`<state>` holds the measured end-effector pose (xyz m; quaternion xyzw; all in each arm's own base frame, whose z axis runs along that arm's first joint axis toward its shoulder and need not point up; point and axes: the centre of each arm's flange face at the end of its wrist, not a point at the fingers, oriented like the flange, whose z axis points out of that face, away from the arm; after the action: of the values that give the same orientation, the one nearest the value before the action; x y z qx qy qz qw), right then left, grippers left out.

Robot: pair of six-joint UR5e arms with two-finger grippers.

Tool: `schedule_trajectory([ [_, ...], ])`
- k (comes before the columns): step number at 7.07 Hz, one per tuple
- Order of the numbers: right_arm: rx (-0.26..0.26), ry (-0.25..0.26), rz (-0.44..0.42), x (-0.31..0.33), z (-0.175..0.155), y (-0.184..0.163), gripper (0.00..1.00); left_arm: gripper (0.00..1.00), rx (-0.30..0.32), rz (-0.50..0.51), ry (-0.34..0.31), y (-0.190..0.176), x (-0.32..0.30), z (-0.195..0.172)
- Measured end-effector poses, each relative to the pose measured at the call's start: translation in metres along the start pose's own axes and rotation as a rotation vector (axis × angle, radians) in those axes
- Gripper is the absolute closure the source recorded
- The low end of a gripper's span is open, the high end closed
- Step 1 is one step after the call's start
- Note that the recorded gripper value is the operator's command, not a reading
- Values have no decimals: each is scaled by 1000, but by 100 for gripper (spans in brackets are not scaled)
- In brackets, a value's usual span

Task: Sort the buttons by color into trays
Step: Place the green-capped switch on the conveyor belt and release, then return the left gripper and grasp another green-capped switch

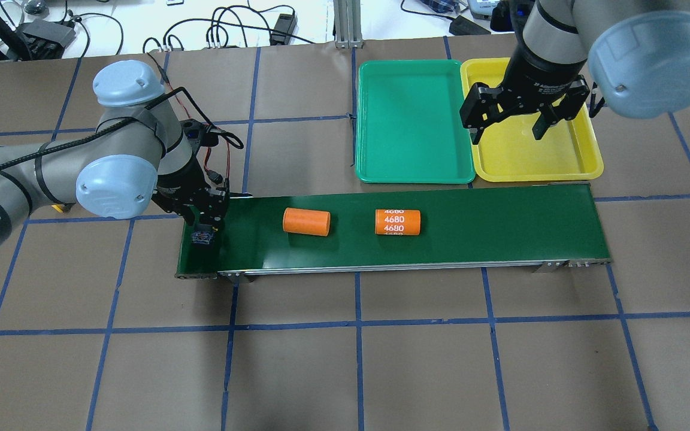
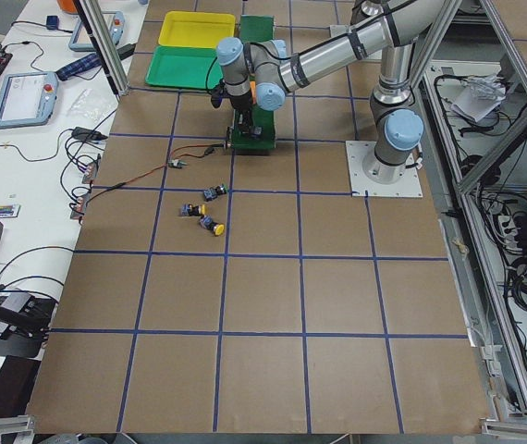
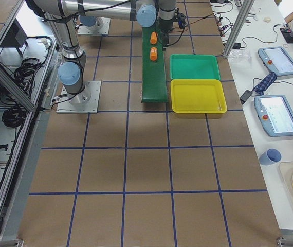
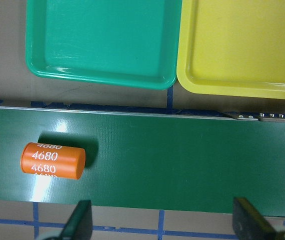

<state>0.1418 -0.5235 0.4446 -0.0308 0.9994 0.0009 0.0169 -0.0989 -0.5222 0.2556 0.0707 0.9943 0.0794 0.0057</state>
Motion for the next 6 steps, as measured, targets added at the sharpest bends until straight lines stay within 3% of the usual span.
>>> schedule_trajectory([
  [3, 0, 0, 0, 0, 0, 0, 0, 0, 55, -13, -5, 0, -4, -27],
  [6, 0, 0, 0, 0, 0, 0, 0, 0, 132, -148, -13, -19, -100, -67],
])
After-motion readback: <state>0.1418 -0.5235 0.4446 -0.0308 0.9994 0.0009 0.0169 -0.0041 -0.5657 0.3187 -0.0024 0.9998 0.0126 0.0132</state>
